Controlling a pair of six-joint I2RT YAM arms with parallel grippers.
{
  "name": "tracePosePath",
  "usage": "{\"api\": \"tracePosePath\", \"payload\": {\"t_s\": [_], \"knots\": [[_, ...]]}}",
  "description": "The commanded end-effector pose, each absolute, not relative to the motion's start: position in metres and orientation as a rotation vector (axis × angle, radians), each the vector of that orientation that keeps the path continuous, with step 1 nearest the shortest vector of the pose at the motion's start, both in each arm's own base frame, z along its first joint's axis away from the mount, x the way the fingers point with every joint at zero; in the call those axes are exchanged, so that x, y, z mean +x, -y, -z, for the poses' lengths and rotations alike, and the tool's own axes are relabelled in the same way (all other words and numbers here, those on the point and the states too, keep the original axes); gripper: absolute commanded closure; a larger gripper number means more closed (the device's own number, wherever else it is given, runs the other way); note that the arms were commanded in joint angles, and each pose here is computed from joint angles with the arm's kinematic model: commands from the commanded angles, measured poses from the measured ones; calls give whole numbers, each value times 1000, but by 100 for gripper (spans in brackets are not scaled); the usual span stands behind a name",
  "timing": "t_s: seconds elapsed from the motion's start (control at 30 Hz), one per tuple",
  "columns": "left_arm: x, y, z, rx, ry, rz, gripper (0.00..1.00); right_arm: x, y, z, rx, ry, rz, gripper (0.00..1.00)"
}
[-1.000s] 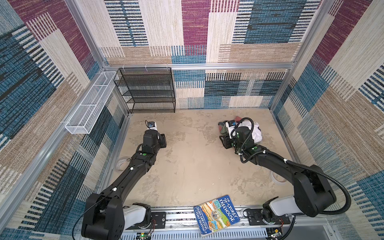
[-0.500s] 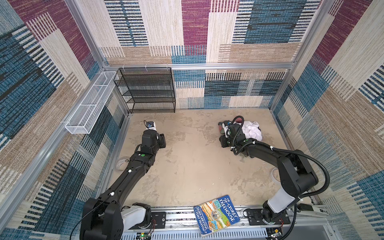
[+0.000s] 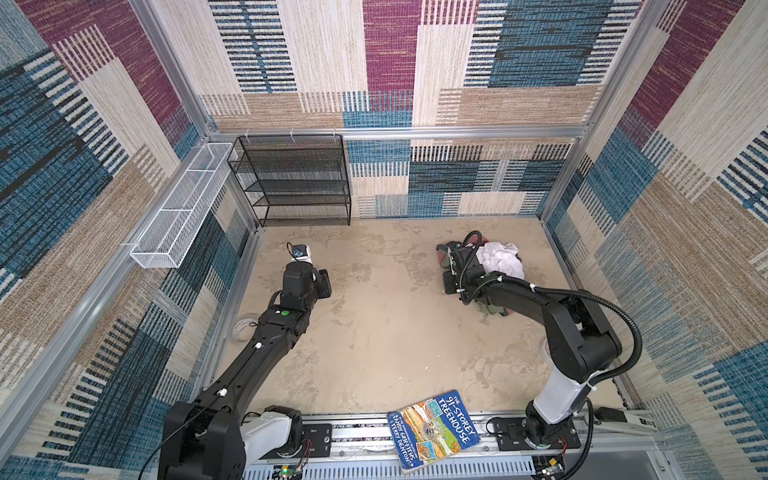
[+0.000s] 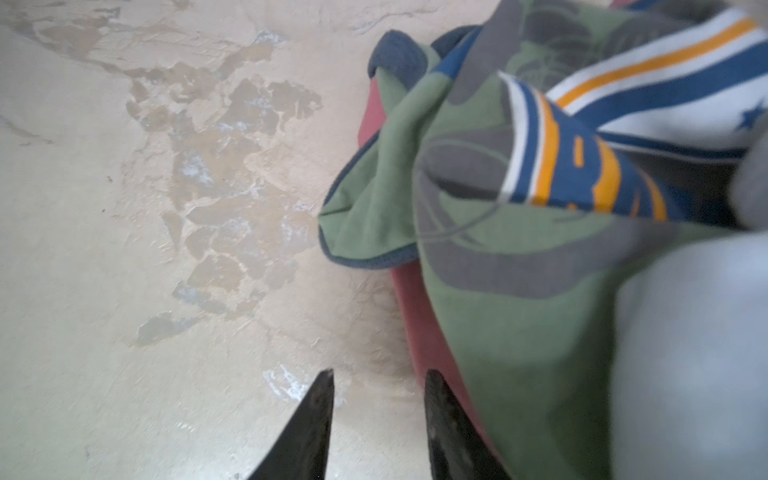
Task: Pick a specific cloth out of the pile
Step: 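Reach the right gripper down into the clothes pile and grasp the pink shirt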
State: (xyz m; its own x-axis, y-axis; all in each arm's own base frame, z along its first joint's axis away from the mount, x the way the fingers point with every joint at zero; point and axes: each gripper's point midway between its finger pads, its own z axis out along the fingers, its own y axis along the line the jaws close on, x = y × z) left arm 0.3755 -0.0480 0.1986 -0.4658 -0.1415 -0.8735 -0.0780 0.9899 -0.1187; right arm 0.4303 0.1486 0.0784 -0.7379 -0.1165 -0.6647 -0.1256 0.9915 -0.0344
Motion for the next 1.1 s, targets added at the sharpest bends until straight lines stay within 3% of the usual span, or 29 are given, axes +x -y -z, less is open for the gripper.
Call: {"api": "tracePosePath", "payload": {"t_s": [0.0,0.27,0.7,0.87,1.0,1.07], "knots": [[375,49,-197,-141,-2062,72,42,438,-138,-79,-145,-2383,80,58],[375,48,-200,-142,-2049,67,42,449,-134,-74,-136,-2357,147,52],[373,46,-202,-141,-2045,54,41,462,-116,-61,-130,-2326,359,57],[374,46,-204,-138,-2042,59,41,464,-110,-58,-123,-2314,413,73],[372,45,-202,-135,-2049,50,41,463,-109,-59,-110,-2303,412,100],[372,45,-203,-138,-2046,47,41,464,-110,-62,-106,-2298,400,100]]}}
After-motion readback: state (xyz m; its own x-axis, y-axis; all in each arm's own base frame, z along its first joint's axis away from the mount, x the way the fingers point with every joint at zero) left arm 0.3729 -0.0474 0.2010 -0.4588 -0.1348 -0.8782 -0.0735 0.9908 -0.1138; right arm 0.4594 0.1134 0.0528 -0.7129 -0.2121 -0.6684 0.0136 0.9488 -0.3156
